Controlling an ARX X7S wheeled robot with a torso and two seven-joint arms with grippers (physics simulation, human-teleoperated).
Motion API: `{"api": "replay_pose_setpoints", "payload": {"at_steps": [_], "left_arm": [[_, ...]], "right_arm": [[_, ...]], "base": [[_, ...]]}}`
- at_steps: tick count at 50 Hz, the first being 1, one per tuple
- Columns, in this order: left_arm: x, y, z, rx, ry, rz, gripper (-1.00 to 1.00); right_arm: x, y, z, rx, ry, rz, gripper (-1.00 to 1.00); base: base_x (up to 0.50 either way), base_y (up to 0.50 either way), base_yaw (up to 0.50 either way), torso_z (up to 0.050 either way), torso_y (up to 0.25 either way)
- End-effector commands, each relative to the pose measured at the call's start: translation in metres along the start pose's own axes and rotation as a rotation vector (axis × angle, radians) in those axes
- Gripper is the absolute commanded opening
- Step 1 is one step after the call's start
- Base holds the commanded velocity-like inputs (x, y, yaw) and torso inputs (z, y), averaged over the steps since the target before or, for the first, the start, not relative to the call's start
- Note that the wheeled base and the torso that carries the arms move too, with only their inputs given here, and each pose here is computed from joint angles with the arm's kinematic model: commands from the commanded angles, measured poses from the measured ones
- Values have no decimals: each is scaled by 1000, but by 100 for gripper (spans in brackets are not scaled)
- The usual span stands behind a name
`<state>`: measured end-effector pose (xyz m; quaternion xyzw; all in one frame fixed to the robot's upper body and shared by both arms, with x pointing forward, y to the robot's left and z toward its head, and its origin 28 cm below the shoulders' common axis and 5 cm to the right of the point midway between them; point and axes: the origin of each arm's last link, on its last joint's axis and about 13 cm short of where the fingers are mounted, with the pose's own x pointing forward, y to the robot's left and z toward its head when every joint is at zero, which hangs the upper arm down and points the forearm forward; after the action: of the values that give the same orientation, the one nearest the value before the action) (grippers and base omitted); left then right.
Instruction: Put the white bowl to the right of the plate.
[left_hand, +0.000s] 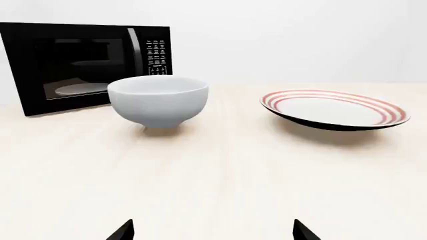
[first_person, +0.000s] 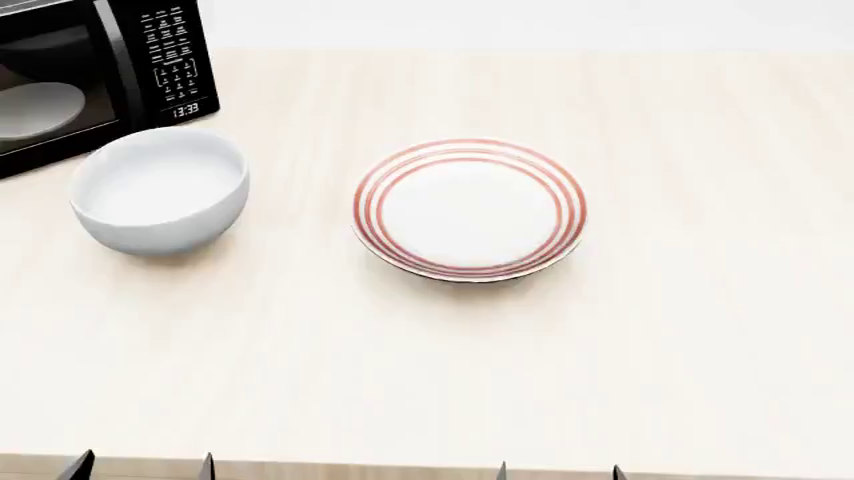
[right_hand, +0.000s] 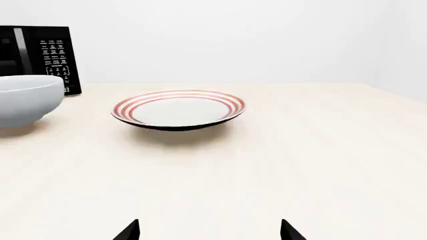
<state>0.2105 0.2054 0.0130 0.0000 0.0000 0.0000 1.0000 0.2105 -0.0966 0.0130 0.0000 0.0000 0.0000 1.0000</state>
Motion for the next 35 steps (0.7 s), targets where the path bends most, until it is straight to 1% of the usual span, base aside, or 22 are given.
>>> {"api": "replay_pose_setpoints", "payload": {"at_steps": [1,4,5,6,9,10,13,16,18,20,22,25,27,28,29,30,31,32,35], "left_arm": [[-1,0,3,0,0,0,100],[0,0,1,4,3,4,100],[0,0,1,13,12,9,100],[-1,-1,1,8,28,-3,100],[0,-1,8,12,39,-8,100],[3,-1,17,-9,25,-6,100],[7,-2,38,-13,1,-7,100],[13,-2,55,-10,2,-19,100],[17,-1,68,-21,12,-39,100],[19,0,74,-23,16,-43,100],[24,2,82,-35,23,-49,100],[29,4,92,-43,26,-54,100],[31,5,98,-48,20,-52,100],[31,6,100,-51,14,-46,100],[31,6,101,-53,13,-46,100],[30,6,102,-53,8,-51,100],[29,6,103,-50,5,-51,100],[29,6,103,-51,4,-51,100],[28,6,104,-49,2,-53,100]], "right_arm": [[-1,1,2,0,0,0,100],[2,2,0,3,44,-7,100],[2,1,1,-1,35,-6,100],[3,1,1,-40,23,-31,100],[8,-2,6,-47,43,-45,100],[10,-5,11,-51,47,-54,100],[16,-8,31,-51,33,-71,100],[22,-13,57,-5,33,-60,100],[25,-15,72,0,25,-55,100],[25,-16,79,-3,19,-56,100],[28,-17,92,-15,-2,-65,100],[30,-18,99,-4,-2,-56,100],[30,-19,105,13,-24,-24,100],[29,-20,107,60,7,36,100],[29,-20,109,90,11,62,100],[28,-22,112,156,1,102,100],[29,-23,113,167,3,103,100],[30,-23,115,150,7,85,100],[30,-26,119,159,-6,76,100]], "base": [[0,0,0,0,0],[0,0,0,0,0],[0,0,0,0,0],[0,0,0,0,0],[0,0,0,0,0],[0,0,0,0,0],[0,0,0,0,0],[0,0,0,0,0],[0,0,0,0,0],[0,0,0,0,0],[0,0,0,0,0],[0,0,0,0,0],[0,0,0,0,0],[0,0,0,0,0],[0,0,0,0,0],[238,184,0,0,0],[391,254,0,0,0],[477,293,0,0,0],[479,292,0,0,0]]}}
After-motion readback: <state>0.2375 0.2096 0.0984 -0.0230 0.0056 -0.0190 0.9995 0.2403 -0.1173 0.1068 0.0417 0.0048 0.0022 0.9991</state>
